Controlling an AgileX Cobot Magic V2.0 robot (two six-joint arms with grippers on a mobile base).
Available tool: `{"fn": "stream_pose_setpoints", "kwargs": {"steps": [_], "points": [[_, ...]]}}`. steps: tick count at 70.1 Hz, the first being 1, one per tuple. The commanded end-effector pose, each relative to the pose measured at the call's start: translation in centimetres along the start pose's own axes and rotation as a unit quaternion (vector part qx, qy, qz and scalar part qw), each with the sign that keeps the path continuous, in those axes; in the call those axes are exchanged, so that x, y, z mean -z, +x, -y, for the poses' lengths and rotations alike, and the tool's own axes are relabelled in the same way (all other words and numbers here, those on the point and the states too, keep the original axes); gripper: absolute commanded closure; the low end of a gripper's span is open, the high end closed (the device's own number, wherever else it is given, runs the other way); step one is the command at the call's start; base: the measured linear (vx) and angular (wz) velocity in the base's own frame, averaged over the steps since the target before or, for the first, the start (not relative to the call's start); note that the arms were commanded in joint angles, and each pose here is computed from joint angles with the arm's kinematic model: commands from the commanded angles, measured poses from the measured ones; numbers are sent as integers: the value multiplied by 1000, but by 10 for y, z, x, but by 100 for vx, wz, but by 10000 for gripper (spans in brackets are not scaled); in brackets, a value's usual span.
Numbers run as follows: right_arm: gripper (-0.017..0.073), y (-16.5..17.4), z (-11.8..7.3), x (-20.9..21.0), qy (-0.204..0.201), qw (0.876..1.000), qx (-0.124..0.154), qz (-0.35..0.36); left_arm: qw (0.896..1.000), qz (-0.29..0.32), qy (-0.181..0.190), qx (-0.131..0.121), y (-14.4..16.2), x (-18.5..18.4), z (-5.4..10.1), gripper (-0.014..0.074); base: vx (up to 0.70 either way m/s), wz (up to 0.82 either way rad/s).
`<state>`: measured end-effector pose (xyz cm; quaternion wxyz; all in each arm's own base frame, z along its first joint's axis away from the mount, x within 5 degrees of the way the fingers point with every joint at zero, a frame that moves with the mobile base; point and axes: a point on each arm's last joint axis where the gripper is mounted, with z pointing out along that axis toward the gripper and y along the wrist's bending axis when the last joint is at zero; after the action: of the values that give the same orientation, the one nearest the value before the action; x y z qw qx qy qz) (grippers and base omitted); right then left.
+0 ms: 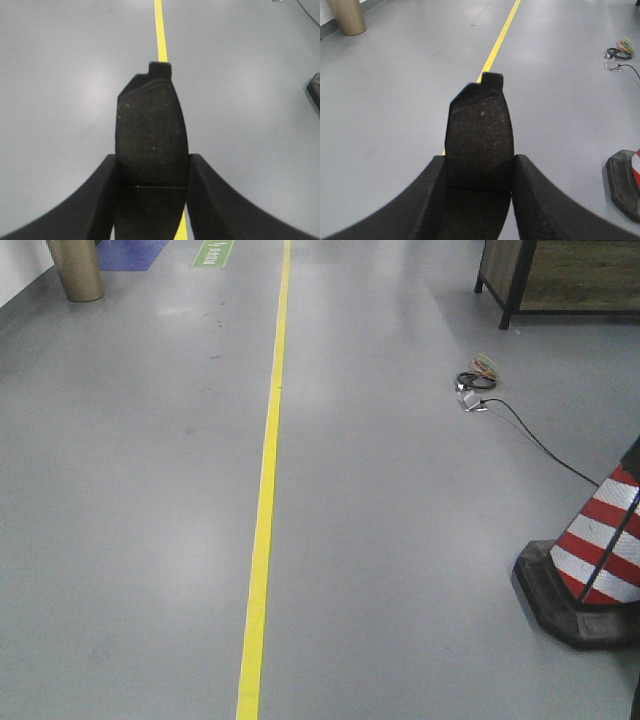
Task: Move and align brake pads A on conveyor
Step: 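Drive past the red-white cones toward the conveyor, then turn the base to face along the black conveyor belt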
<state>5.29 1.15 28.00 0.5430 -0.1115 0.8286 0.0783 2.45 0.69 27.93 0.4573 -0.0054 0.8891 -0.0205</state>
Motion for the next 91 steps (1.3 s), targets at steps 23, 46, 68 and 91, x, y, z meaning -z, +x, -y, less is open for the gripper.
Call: {"fn": "stream_pose_setpoints", "kwargs": {"steps": [23, 46, 68, 91], "points": [[571, -17, -1, 5, -3, 998, 7, 58, 999, 49, 6, -1, -14, 5, 1, 599, 48, -29], [571, -17, -1, 5, -3, 998, 7, 58, 999, 49, 6, -1, -14, 5, 1, 599, 40, -68], [571, -17, -1, 5, -3, 998, 7, 58, 999, 49, 6, -1, -14, 5, 1, 599, 38, -88], [571, -17, -1, 5, -3, 998, 7, 58, 999, 49, 6, -1, -14, 5, 1, 599, 34, -90]]}}
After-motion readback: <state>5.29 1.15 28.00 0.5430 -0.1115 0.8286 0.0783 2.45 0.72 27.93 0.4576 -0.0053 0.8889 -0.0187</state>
